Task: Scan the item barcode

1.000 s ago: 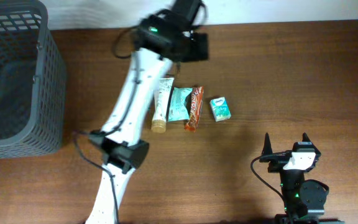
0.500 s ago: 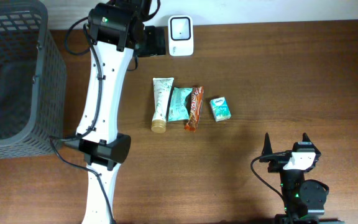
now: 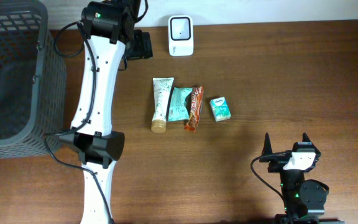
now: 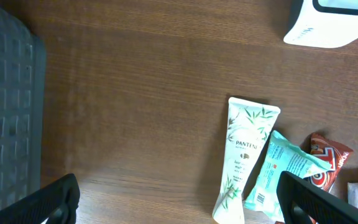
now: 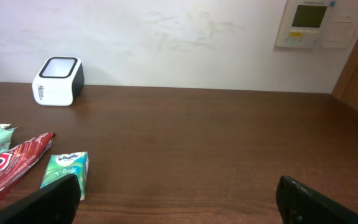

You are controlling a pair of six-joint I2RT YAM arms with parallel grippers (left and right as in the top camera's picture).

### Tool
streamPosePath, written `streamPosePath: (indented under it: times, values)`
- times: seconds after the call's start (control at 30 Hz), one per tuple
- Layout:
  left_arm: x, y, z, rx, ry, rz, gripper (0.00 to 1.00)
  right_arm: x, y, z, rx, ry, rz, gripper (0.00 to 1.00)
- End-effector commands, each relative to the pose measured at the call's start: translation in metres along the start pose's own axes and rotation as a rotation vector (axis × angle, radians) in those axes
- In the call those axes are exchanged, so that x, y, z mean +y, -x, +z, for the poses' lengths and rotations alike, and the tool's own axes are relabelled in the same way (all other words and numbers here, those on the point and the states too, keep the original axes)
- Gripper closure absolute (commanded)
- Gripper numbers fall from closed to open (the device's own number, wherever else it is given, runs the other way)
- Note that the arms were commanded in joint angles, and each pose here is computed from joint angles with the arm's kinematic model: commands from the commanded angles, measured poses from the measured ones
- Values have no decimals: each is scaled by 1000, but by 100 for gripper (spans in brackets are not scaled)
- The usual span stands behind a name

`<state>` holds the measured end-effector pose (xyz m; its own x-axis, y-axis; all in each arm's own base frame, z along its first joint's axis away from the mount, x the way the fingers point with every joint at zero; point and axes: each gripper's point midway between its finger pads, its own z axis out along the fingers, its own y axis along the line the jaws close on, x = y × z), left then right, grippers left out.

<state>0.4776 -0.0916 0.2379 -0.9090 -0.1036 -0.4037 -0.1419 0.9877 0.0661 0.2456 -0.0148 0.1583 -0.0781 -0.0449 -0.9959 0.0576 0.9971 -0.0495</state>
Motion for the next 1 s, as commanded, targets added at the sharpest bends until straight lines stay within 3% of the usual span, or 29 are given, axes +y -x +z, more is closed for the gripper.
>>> streamPosePath:
  times: [0.0,0.97]
  values:
    - [4,0,-2,-4,15,14,1,0,-3,0,5,-3,1,1]
    - [7,1,-1,-4,17,8,1,0,-3,0,5,-3,1,1]
